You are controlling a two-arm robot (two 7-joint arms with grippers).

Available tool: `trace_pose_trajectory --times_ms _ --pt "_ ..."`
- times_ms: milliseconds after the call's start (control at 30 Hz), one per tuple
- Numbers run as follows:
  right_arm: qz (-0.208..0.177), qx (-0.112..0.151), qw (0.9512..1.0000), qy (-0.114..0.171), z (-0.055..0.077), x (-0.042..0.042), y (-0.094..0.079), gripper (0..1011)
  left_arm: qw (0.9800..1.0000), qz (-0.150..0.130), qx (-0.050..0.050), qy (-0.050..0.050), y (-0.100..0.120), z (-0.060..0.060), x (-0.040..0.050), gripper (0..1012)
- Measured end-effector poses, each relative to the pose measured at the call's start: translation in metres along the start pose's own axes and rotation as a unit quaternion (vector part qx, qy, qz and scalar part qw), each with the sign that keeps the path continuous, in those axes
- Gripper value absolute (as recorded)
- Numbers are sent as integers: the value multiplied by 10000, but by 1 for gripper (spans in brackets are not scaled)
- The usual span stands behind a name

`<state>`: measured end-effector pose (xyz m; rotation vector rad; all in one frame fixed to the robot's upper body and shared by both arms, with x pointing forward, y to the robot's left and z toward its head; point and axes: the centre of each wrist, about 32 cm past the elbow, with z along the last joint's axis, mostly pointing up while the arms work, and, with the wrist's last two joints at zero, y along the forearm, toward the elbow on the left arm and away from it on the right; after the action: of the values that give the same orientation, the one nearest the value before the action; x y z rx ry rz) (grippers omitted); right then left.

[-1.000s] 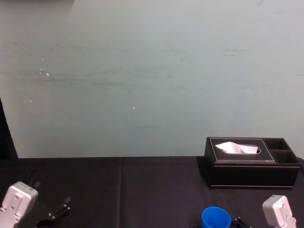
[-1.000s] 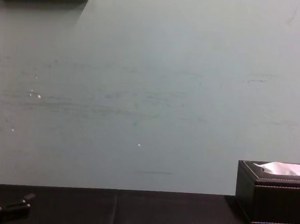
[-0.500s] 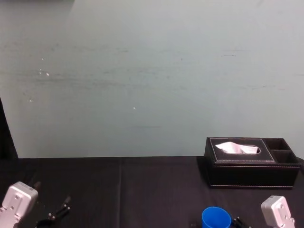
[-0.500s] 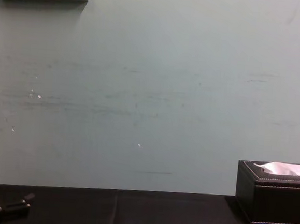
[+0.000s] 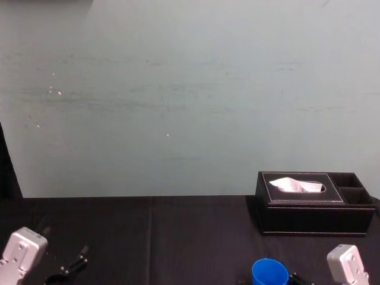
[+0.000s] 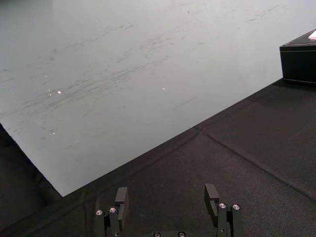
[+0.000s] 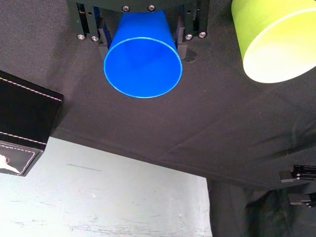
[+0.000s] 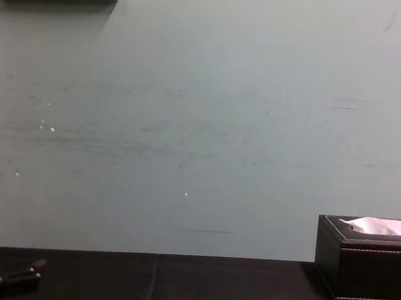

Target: Stack the three plastic cups sequentially using one hand.

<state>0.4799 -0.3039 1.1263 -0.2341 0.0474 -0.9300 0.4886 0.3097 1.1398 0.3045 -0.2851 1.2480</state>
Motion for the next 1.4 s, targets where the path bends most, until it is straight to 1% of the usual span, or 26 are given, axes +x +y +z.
trace_pose_trajectory --times_ms 67,167,467,667,767,833,900,933,1033,1100,1133,1200,1233,1267,1333,1367,1400 --pt "-3 -1 10000 1 0 1 -1 768 10000 0 0 0 0 0 0 1010" --pt "-4 -2 10000 2 0 1 -2 735 10000 0 0 0 0 0 0 1010" --pt "-3 -2 10000 6 2 0 -2 716 10000 0 0 0 0 0 0 1010" --pt "-75 126 9999 -24 88 27 -43 716 10000 0 0 0 0 0 0 1010" --pt "-125 187 9997 -22 176 59 -69 716 10000 0 0 0 0 0 0 1010" --pt "-130 188 9997 -12 194 67 -74 716 10000 0 0 0 0 0 0 1010" --pt "-161 191 9997 44 279 110 -99 716 10000 0 0 0 0 0 0 1010" --pt "-161 191 9997 44 279 110 -99 716 10000 0 0 0 0 0 0 1010" --pt "-167 227 9995 144 433 176 -145 716 10000 0 0 0 0 0 0 1010" --pt "-126 243 9995 148 505 193 -166 716 10000 0 0 0 0 0 0 1010" --pt "-79 248 9996 130 569 202 -187 716 10000 0 0 0 0 0 0 1010" --pt "16 274 9996 84 683 205 -226 716 10000 0 0 0 0 0 0 1010" --pt "16 274 9996 84 683 205 -226 716 10000 0 0 0 0 0 0 1010" --pt "75 293 9995 66 741 199 -248 716 10000 0 0 0 0 0 0 1010" --pt "140 310 9994 38 799 187 -276 716 10000 0 1 0 0 0 0 1010" --pt "222 343 9992 4 860 164 -304 716 10000 0 0 0 0 0 0 1010" --pt "261 357 9990 -17 890 149 -320 716 10000 0 0 0 0 0 0 1010"
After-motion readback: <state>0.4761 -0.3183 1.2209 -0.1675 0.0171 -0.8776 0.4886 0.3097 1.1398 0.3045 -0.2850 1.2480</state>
